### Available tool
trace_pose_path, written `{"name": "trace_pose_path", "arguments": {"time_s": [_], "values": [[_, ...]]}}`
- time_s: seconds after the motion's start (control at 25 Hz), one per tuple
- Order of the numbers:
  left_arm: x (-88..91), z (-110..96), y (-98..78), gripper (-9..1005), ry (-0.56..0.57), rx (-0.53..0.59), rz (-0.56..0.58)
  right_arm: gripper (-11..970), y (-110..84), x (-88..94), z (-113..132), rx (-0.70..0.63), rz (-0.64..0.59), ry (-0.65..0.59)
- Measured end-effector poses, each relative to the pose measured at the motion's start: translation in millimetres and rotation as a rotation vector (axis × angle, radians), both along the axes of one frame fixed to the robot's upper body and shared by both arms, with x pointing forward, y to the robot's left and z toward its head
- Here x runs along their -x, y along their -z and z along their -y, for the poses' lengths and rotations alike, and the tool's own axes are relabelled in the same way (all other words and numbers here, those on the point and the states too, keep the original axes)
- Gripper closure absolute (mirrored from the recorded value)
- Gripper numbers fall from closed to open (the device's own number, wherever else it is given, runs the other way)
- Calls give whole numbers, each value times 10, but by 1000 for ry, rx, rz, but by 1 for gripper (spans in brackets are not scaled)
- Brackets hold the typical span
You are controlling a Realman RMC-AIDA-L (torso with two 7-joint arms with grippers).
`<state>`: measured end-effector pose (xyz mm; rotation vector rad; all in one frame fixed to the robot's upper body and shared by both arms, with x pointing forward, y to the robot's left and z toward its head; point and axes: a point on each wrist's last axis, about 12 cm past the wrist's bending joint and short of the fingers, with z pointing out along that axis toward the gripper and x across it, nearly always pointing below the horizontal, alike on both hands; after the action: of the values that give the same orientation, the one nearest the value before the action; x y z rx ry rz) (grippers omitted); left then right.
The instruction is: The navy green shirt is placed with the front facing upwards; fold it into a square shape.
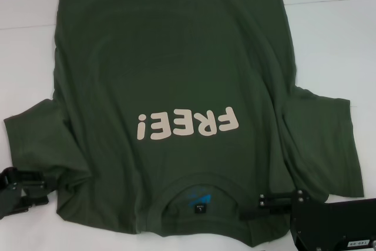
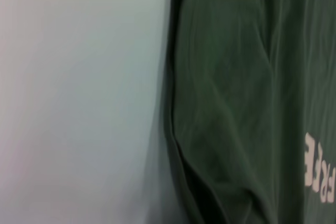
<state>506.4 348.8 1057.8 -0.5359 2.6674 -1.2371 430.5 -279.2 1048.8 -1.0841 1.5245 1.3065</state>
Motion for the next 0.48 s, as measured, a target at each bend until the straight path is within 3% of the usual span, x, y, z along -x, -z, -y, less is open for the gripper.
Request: {"name": "trace_pose_path", "arguments": {"time_s": [0.16, 0.48], "values": [[-22, -2, -16, 456, 1, -10, 11, 258, -2, -2, 0, -1, 1, 0], [-16, -57, -53, 788, -21, -6, 22, 258, -9, -11, -6, -3, 4, -3]]}}
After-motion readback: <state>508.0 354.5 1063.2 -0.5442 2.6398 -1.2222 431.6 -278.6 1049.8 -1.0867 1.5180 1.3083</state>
